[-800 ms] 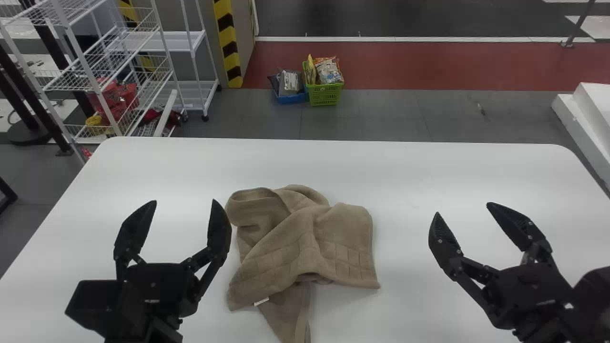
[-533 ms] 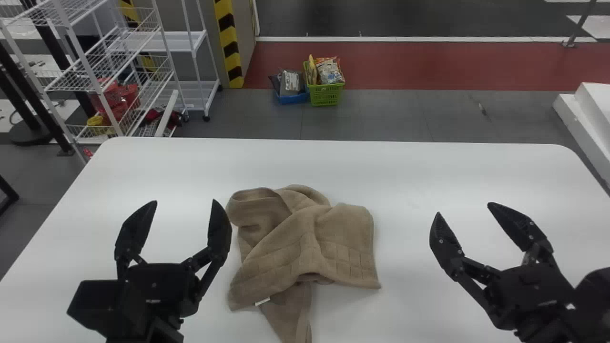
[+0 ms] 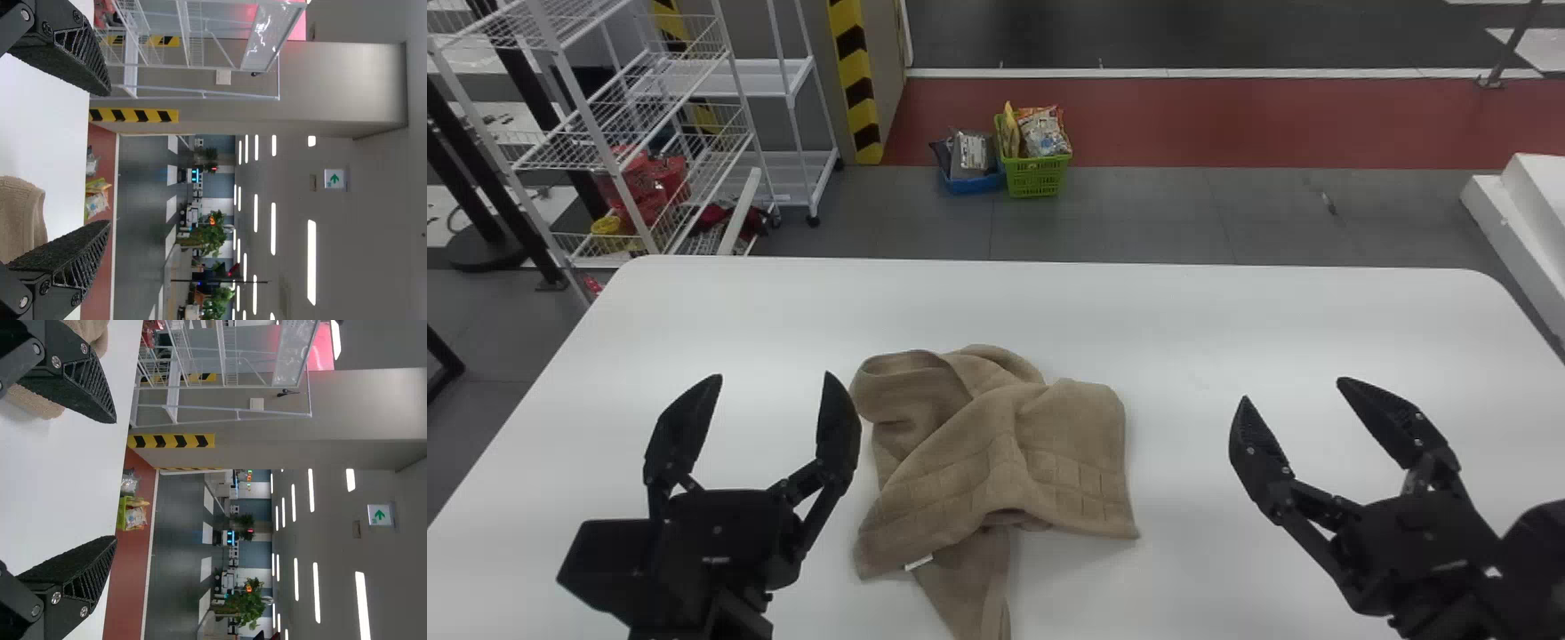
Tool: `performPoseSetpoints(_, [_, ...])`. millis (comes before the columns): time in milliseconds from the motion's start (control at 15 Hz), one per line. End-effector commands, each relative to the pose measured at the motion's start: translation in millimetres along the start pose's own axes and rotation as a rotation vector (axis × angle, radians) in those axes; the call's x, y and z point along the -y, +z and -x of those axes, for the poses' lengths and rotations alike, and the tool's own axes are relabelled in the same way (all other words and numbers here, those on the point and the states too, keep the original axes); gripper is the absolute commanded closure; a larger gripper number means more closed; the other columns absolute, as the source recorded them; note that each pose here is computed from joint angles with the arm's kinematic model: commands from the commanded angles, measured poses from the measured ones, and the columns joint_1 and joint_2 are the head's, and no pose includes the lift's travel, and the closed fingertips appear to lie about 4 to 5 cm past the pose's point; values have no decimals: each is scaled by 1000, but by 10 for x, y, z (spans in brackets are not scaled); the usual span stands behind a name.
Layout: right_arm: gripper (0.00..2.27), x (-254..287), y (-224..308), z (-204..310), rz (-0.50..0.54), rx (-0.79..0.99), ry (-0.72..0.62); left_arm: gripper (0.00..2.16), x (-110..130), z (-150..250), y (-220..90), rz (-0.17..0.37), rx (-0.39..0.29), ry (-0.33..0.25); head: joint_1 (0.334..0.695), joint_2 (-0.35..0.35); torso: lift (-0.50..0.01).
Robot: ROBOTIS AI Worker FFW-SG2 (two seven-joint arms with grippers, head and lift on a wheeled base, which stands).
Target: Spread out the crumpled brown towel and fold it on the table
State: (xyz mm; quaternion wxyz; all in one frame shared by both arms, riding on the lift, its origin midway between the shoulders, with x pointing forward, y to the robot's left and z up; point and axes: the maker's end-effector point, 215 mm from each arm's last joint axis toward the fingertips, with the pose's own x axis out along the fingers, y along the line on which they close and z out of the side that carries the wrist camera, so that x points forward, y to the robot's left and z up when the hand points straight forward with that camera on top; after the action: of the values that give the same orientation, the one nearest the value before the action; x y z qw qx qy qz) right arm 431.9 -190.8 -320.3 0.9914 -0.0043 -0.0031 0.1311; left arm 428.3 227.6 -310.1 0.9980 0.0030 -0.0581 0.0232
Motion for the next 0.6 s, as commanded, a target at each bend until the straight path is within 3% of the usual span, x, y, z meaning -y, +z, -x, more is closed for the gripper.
performPoseSetpoints(0, [218, 0, 8, -8, 0, 4, 0, 144, -1, -5, -4, -2, 0, 1, 695, 48, -127])
performPoseSetpoints(333, [218, -6, -8, -23, 0, 1, 8, 144, 3, -5, -4, -8, 1, 0, 695, 48, -127])
performPoseSetpoints(533, [218, -171, -114, 0, 26, -37, 111, 144, 3, 19, -17, -11, -4, -5, 695, 55, -127])
